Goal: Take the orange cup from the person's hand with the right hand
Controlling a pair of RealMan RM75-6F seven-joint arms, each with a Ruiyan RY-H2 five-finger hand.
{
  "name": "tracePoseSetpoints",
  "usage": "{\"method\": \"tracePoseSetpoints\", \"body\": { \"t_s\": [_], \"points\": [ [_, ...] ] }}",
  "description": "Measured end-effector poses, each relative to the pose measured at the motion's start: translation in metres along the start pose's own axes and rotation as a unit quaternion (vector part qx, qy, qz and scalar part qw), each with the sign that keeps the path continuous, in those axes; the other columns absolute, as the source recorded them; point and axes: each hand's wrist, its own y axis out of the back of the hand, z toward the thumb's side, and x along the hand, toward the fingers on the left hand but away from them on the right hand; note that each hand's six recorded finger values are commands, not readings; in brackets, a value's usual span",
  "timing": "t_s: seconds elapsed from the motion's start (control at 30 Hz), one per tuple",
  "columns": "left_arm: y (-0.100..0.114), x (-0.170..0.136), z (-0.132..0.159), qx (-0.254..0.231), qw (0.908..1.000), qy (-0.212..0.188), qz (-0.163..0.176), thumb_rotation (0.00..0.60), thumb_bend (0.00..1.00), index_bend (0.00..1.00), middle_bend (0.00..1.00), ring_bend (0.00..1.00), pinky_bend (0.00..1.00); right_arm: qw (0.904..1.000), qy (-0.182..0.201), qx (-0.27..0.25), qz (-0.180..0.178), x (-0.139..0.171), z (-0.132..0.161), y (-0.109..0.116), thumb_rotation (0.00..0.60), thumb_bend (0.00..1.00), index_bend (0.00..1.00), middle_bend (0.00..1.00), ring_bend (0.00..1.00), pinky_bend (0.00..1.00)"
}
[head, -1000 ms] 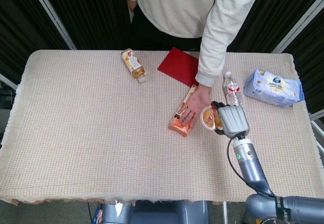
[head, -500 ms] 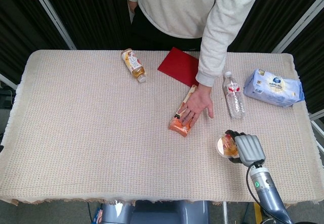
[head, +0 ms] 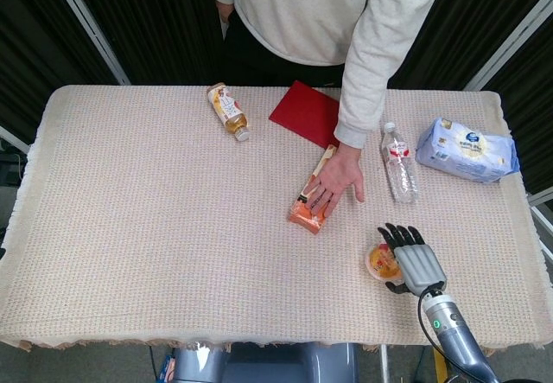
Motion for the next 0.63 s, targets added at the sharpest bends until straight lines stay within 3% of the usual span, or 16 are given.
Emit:
{"method": "tracePoseSetpoints", "body": {
  "t_s": [0.27,0.47,0.63],
  "points": [
    [0.001,-0.001,-0.002,-0.002,1.0000,0.001,0.003,0.600,0.15,0.00,0.00,0.00,0.00,0.9944,0.017,0.053,-0.090,0.009,-0.003,0.027,0.600,0.11,0.02,0.00,0.00,0.00],
    [0.003,0.001,-0.004,-0.004,1.0000,0.003,0.008,0.600,0.15,0.00,0.00,0.00,0.00,0.9762,0.008,0.110,-0.187,0.026,-0.022,0.053,0.600,0.11,0.01,0.00,0.00,0.00],
    [0.006,0.000,-0.005,-0.011,0.9999,0.003,0.012,0.600,0.15,0.00,0.00,0.00,0.00,0.9744,0.000,0.090,-0.206,0.030,-0.031,0.055,0.600,0.11,0.00,0.00,0.00,0.00]
  ]
}}
